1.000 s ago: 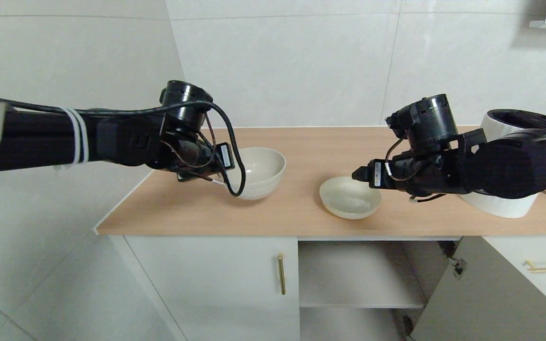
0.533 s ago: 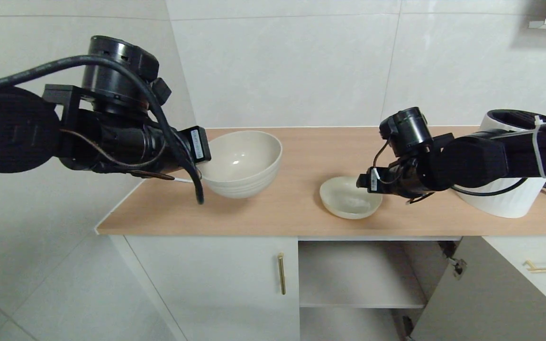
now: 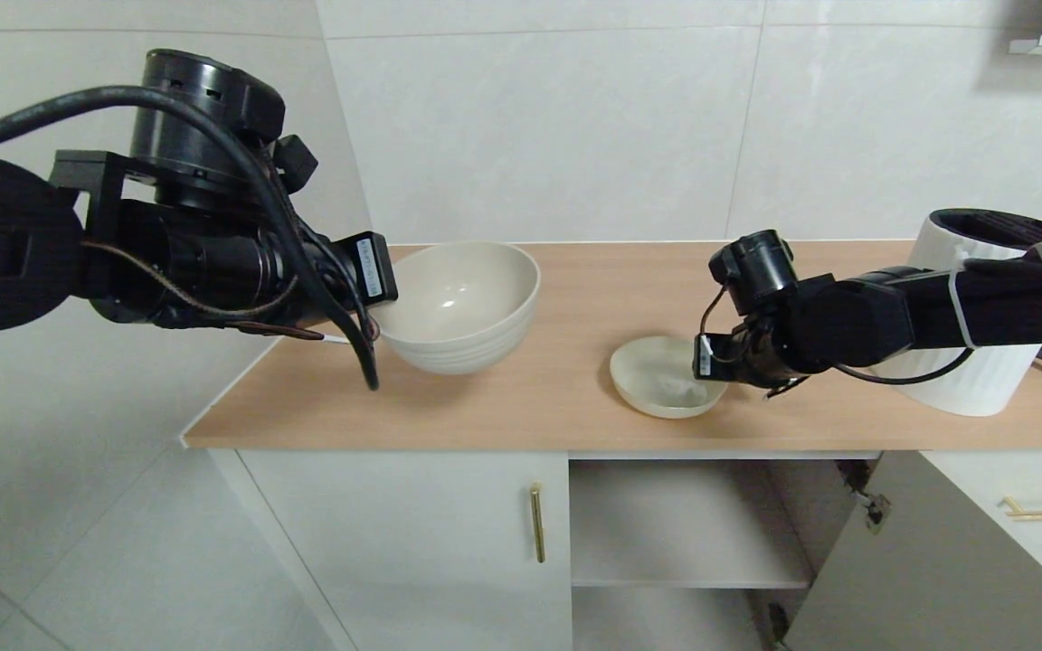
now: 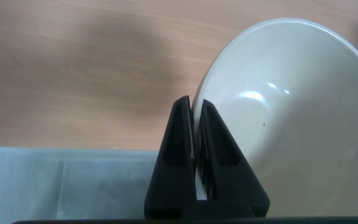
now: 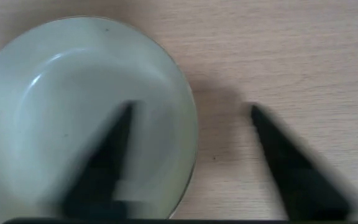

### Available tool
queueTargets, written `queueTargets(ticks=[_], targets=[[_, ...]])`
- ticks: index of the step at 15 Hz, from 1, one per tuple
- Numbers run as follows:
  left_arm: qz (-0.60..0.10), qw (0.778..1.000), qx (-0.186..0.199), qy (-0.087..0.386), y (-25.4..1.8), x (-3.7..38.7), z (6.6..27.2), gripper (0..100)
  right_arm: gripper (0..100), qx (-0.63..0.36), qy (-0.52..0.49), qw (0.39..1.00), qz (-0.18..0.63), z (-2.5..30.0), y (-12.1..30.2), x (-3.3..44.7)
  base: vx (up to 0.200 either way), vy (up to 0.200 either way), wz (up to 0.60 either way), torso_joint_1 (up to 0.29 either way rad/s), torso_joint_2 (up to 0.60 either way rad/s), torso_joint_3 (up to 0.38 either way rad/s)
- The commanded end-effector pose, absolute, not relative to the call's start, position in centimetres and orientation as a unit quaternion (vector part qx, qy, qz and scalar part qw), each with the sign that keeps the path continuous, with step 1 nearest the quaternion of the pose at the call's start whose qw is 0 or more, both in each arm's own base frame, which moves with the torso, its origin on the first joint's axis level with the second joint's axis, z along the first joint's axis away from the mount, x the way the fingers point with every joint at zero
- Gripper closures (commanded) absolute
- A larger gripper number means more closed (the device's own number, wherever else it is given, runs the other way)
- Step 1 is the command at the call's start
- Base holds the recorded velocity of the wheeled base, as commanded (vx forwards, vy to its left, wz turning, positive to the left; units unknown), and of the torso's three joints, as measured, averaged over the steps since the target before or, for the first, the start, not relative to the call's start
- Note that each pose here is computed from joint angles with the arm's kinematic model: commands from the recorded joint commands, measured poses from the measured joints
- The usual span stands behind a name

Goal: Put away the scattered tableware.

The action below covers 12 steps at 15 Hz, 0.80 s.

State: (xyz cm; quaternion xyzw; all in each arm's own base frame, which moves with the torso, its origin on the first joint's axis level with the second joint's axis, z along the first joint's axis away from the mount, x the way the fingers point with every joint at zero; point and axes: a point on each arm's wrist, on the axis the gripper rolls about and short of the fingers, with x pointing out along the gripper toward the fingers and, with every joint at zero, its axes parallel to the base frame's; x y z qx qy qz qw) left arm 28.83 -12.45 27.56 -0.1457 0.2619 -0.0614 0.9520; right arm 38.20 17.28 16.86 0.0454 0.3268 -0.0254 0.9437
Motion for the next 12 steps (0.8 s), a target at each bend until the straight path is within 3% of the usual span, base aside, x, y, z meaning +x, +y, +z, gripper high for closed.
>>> queueTargets(ticks=[1,7,12], targets=[[-0.062,0.952,-0.146,0.26,-12.4,28.8,27.7,100,100,0.047,0.331,0.942,-0.025,16.5,17.3,38.4,0.0,0.0,0.0,0.0,0.0,0.0],[-0.063,0.954,-0.148,0.255,-12.2,28.2,28.1,100,100,0.064,0.326,0.943,-0.019,17.3,17.3,38.2,0.0,0.0,0.0,0.0,0.0,0.0],[-0.058,0.952,-0.148,0.262,-10.9,25.4,27.6,100,100,0.098,0.275,0.957,0.006,23.9,16.0,32.2,0.0,0.0,0.0,0.0,0.0,0.0]])
